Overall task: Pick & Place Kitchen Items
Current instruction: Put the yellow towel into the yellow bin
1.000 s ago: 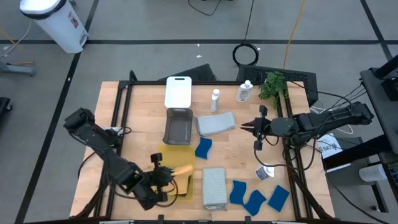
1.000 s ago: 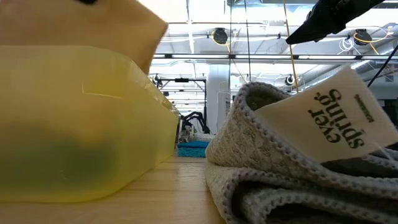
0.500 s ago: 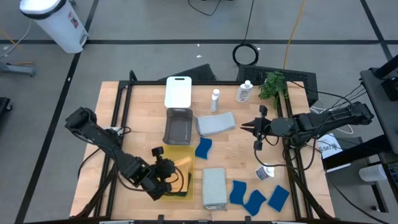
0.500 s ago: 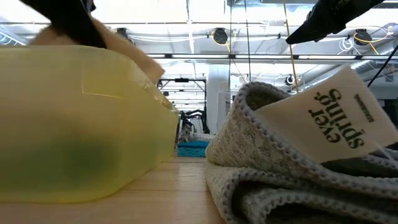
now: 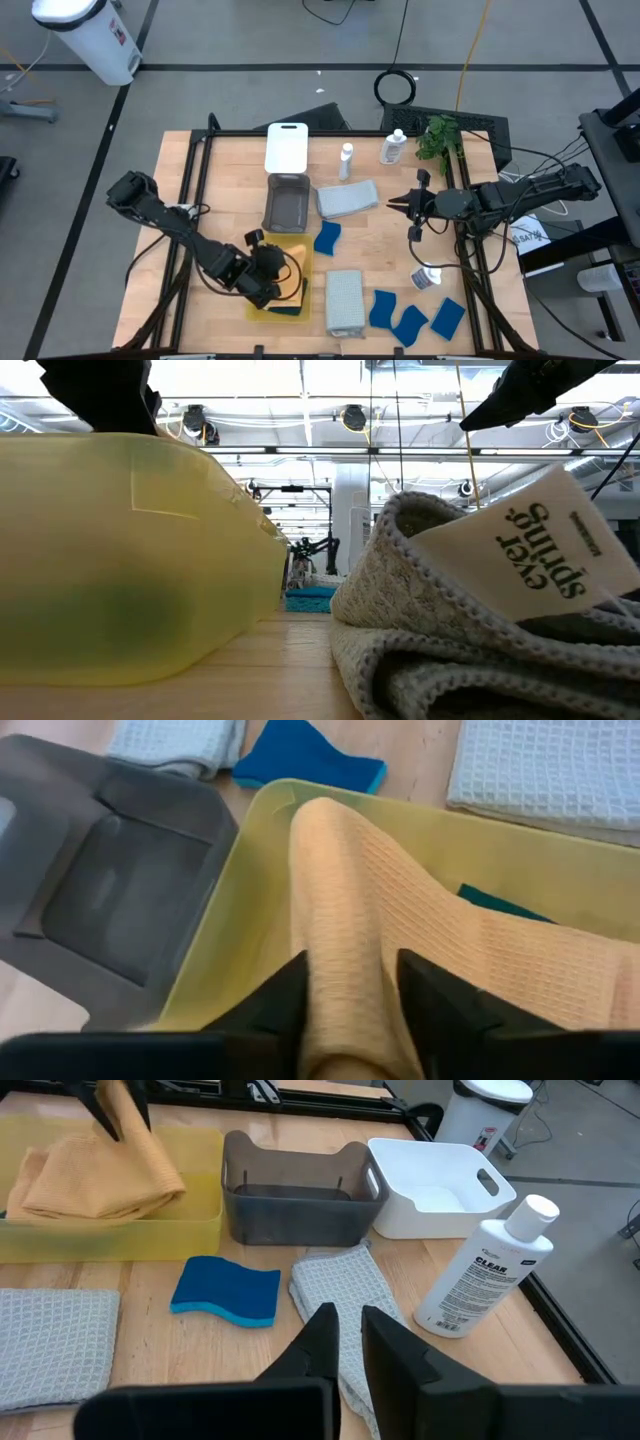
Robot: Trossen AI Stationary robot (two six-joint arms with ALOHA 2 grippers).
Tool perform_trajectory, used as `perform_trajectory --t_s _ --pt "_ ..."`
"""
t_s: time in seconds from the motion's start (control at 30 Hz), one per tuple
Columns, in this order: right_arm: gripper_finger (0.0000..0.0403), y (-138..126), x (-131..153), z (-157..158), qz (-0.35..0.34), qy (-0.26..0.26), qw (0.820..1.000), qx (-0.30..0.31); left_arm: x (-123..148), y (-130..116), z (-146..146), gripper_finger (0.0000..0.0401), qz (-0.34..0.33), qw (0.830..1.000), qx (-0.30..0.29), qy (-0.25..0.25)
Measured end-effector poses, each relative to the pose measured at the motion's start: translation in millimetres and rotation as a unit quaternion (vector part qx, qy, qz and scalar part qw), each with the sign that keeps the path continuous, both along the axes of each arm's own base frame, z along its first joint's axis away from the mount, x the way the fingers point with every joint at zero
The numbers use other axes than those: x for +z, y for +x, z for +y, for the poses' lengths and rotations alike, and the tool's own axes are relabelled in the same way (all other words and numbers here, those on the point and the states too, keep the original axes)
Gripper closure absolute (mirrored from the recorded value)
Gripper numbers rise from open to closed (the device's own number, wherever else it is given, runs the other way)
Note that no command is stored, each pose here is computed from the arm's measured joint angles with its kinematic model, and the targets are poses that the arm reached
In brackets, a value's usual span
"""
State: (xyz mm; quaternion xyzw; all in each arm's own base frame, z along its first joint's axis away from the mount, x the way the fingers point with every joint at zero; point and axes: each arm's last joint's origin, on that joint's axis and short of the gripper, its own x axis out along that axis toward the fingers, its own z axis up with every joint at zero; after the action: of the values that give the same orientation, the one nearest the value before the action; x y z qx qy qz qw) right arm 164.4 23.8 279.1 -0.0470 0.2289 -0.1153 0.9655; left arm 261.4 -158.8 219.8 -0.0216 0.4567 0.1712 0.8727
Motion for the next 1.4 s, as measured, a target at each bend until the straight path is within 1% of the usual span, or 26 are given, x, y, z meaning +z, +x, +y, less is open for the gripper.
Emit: perform_trajectory --t_s 0.07,0.17,0.3,0.5,0.7,0.87,1.0,1.13,1.3,1.4 --pt "0.0385 0 0 0 0.000 0.000 1.000 0.000 0 1 2 0.0218 0.007 1.000 -0.005 -0.004" --pt "0.0385 0 0 0 0.000 0.000 1.000 0.000 0 3 4 0.0184 0.027 0.999 -0.030 -0.009" --pt "0.0385 0 0 0 0.000 0.000 1.000 0.000 1 6 9 0.0161 0.033 0.999 -0.027 -0.011" --pt "0.0385 0 0 0 0.000 0.000 1.000 0.000 10 1 24 0.0158 0.043 0.999 0.000 -0.007" --pt "0.0385 0 0 0 0.000 0.000 1.000 0.000 23 -4 36 0.0158 0.025 0.999 0.024 -0.008" --pt "0.0385 0 0 0 0.001 0.000 1.000 0.000 35 -9 39 0.0158 -0.004 0.999 0.033 -0.010" --pt "0.0385 0 0 0 0.001 0.000 1.000 0.000 36 -11 35 0.0158 -0.006 0.999 0.033 -0.029" --pt "0.0385 0 0 0 0.001 0.000 1.000 0.000 27 -15 31 0.0158 0.013 0.997 0.045 -0.065" --pt "0.0385 0 0 0 0.001 0.000 1.000 0.000 1 -16 33 0.0158 0.031 0.994 0.072 -0.072" --pt "0.0385 0 0 0 0.001 0.000 1.000 0.000 -20 -14 37 0.0158 0.052 0.993 0.067 -0.078"
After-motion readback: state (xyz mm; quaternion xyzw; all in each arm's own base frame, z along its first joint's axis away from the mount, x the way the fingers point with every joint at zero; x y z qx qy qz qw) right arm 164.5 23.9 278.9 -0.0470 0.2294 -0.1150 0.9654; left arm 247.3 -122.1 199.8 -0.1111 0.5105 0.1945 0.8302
